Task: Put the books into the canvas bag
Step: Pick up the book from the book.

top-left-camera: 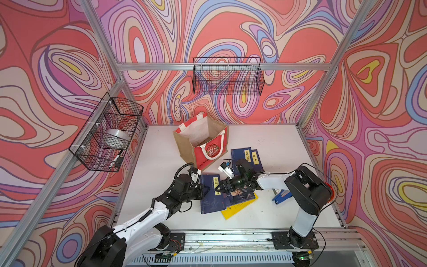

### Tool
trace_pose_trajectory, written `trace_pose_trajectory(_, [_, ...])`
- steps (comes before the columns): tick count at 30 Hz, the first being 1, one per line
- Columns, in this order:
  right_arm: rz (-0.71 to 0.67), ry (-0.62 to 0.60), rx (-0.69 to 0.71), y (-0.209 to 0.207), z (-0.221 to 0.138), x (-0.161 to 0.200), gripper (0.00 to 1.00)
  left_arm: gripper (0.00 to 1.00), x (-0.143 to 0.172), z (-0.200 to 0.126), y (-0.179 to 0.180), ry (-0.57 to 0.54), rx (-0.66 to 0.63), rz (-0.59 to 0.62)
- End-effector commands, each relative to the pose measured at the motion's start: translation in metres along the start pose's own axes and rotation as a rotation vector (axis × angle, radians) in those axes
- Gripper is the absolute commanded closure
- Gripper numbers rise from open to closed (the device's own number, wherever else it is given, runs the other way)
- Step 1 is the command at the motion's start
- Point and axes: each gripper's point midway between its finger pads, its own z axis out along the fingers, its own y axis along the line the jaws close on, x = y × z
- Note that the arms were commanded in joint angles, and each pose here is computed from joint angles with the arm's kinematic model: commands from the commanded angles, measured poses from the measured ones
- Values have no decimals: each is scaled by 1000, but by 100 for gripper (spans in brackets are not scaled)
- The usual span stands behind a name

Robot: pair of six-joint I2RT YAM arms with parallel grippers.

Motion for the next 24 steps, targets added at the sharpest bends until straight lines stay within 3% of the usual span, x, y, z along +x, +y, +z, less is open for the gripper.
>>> trace_pose_trajectory(1, [6,7,104,10,-21,-14,34,100,-23,-29,-10,-79,-57,98])
trace_pose_trajectory(4, [6,-34,188,14,-45,-42,20,100,-38,-57,-31,-171,-8,192])
trace_pose_trajectory(6, [10,-50,230,15,-64,-55,2,100,-44,-72,-47,-247,70,221])
trace_pose_trajectory(10, [-26,-118,344,21,-105,-88,2,100,-59,-100,-58,-329,49,280])
trace_pose_trajectory(16, [-84,-247,551,21,-158,-162,2,100,-101,-142,-102,-414,32,470])
trace_pose_trajectory(24, [-138,-212,826,-41,-159,-238,4,100,-183,-173,-150,-715,-32,693])
